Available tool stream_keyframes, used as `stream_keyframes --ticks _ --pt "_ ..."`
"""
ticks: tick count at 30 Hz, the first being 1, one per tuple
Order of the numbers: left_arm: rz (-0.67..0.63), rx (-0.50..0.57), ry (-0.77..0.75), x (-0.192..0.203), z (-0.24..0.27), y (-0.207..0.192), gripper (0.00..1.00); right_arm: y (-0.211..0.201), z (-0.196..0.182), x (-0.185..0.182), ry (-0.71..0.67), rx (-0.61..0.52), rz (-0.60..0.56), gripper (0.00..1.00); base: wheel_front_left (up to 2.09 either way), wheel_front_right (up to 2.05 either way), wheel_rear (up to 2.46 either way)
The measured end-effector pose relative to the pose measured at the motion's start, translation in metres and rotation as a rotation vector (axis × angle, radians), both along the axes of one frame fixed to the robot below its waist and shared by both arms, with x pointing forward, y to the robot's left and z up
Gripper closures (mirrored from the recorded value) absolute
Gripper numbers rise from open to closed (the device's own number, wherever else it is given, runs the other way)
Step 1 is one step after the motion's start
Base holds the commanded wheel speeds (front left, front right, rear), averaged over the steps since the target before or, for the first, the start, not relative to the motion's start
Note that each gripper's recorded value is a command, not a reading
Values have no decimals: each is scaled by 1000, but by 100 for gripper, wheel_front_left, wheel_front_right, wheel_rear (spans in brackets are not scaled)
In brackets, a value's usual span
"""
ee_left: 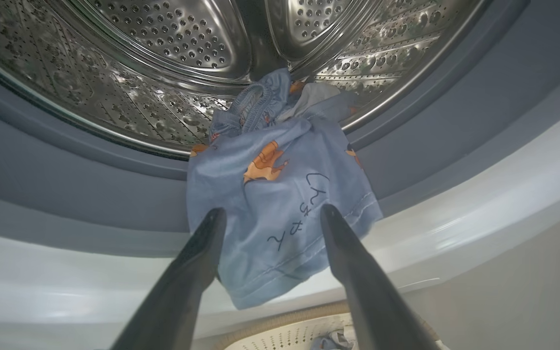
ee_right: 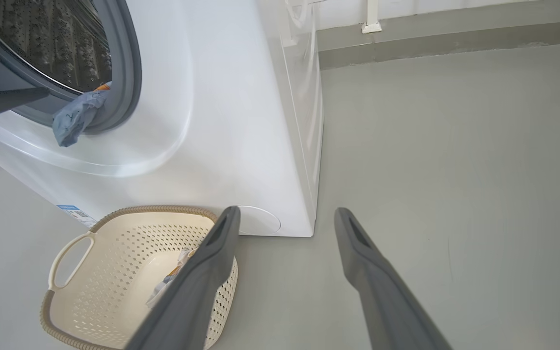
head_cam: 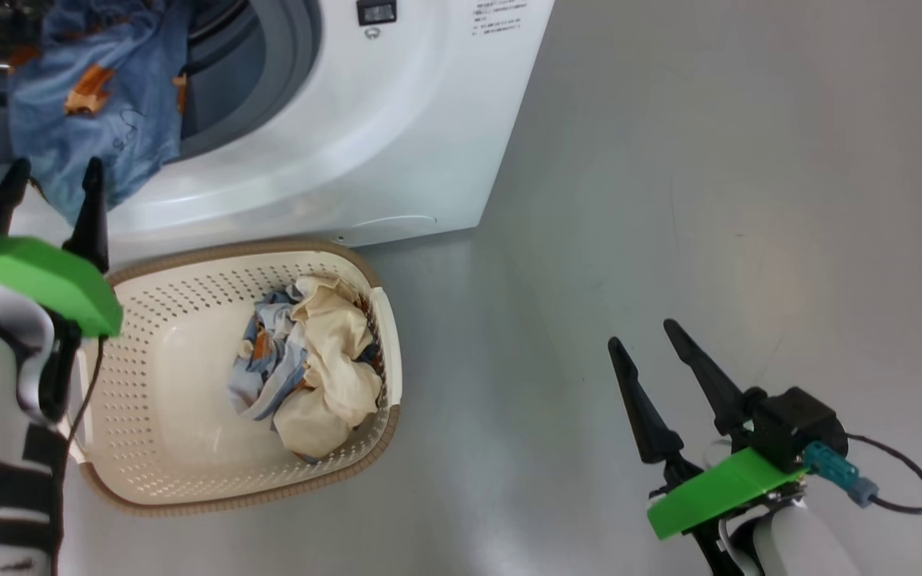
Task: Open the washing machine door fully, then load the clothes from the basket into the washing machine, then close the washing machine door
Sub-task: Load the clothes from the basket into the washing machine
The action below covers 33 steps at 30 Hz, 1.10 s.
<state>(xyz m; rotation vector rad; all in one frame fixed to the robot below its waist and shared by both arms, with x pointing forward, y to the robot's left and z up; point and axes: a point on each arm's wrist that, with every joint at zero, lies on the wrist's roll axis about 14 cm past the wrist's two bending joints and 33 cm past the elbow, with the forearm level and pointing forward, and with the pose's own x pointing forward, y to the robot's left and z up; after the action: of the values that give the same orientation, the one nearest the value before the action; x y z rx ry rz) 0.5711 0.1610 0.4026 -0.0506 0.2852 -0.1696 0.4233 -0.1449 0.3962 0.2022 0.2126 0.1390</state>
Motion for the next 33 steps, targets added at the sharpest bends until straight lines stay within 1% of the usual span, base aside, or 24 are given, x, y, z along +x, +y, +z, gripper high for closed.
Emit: stream_keyframes --ticks 2,10,15,19,20,22,26,29,33 --pt "-9 -8 17 5 -4 -3 0 0 0 4 -5 -1 0 0 0 0 0" --pt "-22 30 102 21 -27 -1 0 -3 -8 8 10 -7 -5 0 0 0 0" --pt "-33 17 177 23 -48 -7 0 -6 -16 7 33 -10 -12 0 0 0 0" --pt "-36 20 180 33 -50 -8 0 -7 -22 8 45 -12 -15 0 0 0 0" --pt "-37 21 178 35 -51 -8 24 -7 -23 9 46 -12 -15 0 0 0 0" --pt "-45 37 178 38 -52 -9 100 -7 -23 11 45 -13 -14 0 0 0 0" --pt "-50 55 181 41 -52 -8 100 -6 -22 14 39 -12 -11 0 0 0 0" --pt "-57 61 156 43 -47 -10 100 -5 -22 15 36 -9 -8 0 0 0 0" --pt "-61 47 61 59 -22 -15 100 -4 -20 16 31 -4 -8 0 0 0 0"
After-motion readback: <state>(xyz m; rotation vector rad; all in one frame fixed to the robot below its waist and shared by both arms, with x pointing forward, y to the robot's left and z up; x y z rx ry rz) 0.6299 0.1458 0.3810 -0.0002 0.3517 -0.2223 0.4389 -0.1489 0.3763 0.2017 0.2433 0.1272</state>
